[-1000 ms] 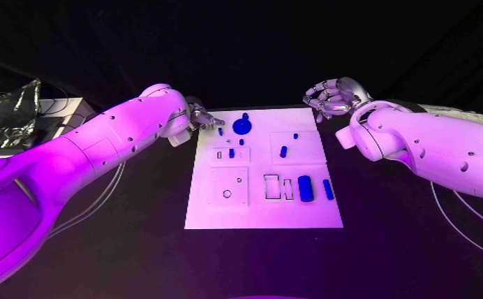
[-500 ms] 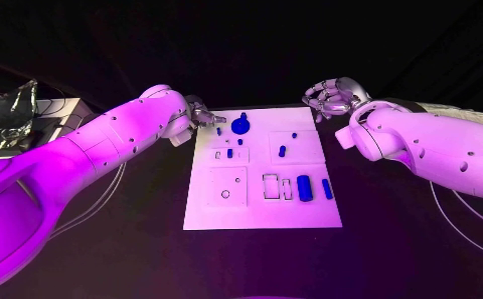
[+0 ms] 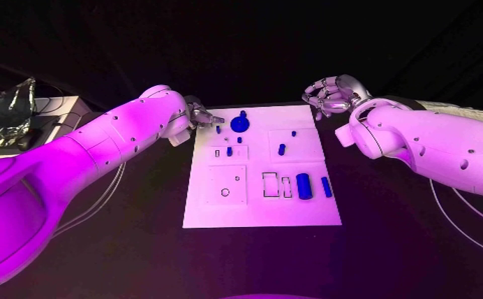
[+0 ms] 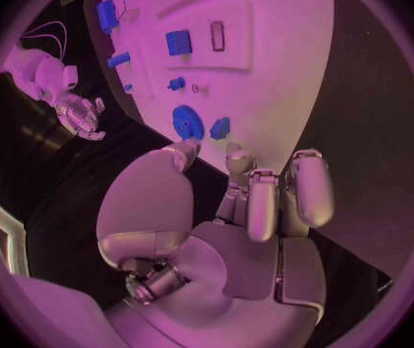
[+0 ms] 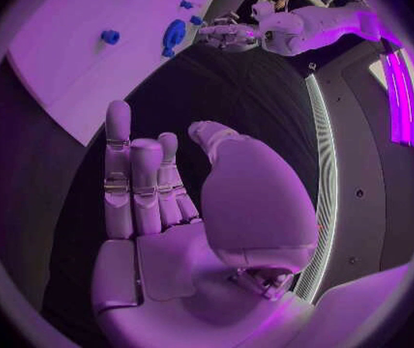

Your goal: Assemble the parts on the task board

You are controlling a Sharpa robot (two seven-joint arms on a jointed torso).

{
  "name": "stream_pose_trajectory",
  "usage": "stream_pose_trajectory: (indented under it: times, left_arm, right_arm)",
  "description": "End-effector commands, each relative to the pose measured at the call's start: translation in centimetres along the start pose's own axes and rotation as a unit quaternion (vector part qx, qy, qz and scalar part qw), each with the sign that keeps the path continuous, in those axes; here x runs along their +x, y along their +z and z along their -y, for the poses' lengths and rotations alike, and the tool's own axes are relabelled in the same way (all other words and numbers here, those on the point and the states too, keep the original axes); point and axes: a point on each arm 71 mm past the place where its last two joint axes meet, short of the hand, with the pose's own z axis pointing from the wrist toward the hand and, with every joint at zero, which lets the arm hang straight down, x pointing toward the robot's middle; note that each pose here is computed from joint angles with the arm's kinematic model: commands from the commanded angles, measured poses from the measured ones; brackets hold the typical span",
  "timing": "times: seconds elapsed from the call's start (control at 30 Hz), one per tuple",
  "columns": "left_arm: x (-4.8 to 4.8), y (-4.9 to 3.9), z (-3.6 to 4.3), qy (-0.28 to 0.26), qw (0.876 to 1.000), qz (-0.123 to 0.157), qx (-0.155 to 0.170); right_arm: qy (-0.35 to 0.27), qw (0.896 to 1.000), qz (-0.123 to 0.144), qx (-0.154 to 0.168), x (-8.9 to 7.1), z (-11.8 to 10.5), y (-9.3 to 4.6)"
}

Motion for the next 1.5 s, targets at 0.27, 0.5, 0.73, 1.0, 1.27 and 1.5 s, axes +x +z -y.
stream_pose_trajectory:
  times: [0.27, 0.5, 0.73, 1.0, 1.27, 1.5]
  left_arm:
    - [0.40, 0.10, 0.42, -0.001, 1.000, -0.015, 0.009]
    - [0.72, 0.22, 0.40, 0.000, 1.000, -0.027, 0.007]
    - [1.06, 0.35, 0.36, 0.001, 0.999, -0.033, 0.005]
    - [1.39, 0.45, 0.49, -0.002, 0.999, -0.039, 0.007]
    - [1.25, 0.45, 0.32, -0.008, 0.999, -0.034, 0.006]
    - [1.28, 0.43, 0.30, -0.013, 0.999, -0.037, 0.007]
  right_arm:
    - [-0.003, 1.000, -0.001, -0.010, 0.1, -0.3, 0.0]
    - [-0.003, 1.000, -0.001, -0.010, 0.1, -0.4, 0.0]
    - [-0.003, 1.000, -0.002, -0.011, 0.1, -0.4, 0.0]
    - [-0.003, 1.000, -0.002, -0.012, 0.1, -0.5, 0.0]
    - [-0.004, 1.000, -0.002, -0.012, 0.1, -0.5, 0.1]
    - [-0.004, 1.000, -0.002, -0.012, 0.1, -0.5, 0.1]
